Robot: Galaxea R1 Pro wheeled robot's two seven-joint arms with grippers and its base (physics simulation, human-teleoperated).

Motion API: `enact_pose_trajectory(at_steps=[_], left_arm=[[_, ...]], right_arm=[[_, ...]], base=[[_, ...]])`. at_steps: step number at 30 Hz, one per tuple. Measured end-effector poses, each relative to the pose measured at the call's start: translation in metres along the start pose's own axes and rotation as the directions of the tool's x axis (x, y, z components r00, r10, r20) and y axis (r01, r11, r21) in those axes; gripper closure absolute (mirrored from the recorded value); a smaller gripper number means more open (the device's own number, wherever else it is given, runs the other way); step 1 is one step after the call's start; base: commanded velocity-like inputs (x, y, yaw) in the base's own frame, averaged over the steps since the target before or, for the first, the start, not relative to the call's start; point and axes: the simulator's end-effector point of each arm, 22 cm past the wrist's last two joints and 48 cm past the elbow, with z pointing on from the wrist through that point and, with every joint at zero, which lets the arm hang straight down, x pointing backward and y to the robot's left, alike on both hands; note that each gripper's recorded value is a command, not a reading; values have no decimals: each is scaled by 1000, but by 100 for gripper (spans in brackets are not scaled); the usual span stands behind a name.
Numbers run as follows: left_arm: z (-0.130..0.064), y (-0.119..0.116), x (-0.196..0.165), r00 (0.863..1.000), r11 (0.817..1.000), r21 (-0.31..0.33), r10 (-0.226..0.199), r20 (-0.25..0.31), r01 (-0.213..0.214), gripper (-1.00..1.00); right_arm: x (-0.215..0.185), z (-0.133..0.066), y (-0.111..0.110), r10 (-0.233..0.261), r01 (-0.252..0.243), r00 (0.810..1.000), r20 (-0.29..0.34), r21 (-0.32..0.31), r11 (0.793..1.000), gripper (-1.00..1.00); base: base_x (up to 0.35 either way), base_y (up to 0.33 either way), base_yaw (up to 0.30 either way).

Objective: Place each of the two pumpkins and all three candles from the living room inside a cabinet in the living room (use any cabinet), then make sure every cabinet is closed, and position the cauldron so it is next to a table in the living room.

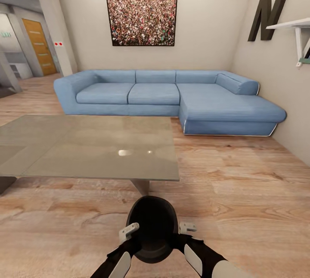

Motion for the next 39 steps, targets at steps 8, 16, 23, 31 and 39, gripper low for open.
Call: enact_pose_trajectory(at_steps=[8, 16, 23, 31, 39], left_arm=[[0, 0, 0, 1000, 1000, -1, 0, -1, 0, 100], [0, 0, 0, 1000, 1000, -1, 0, -1, 0, 100], [0, 0, 0, 1000, 1000, 1, -2, 1, 2, 100], [0, 0, 0, 1000, 1000, -1, 0, -1, 0, 100], [3, 3, 6, 1000, 1000, -7, -2, -14, 2, 100]], right_arm=[[0, 0, 0, 0, 0, 1000, -1, 0, 1000, 100], [0, 0, 0, 0, 0, 1000, -1, 0, 1000, 100], [-1, 0, 0, -1, 1, 1000, 2, 0, 1000, 100], [0, 0, 0, 0, 0, 1000, -1, 0, 1000, 100], [6, 4, -2, 3, -3, 1000, -14, 2, 1000, 100]], base=[[0, 0, 0], [13, 0, 0], [149, 0, 0], [10, 0, 0], [0, 0, 0]])
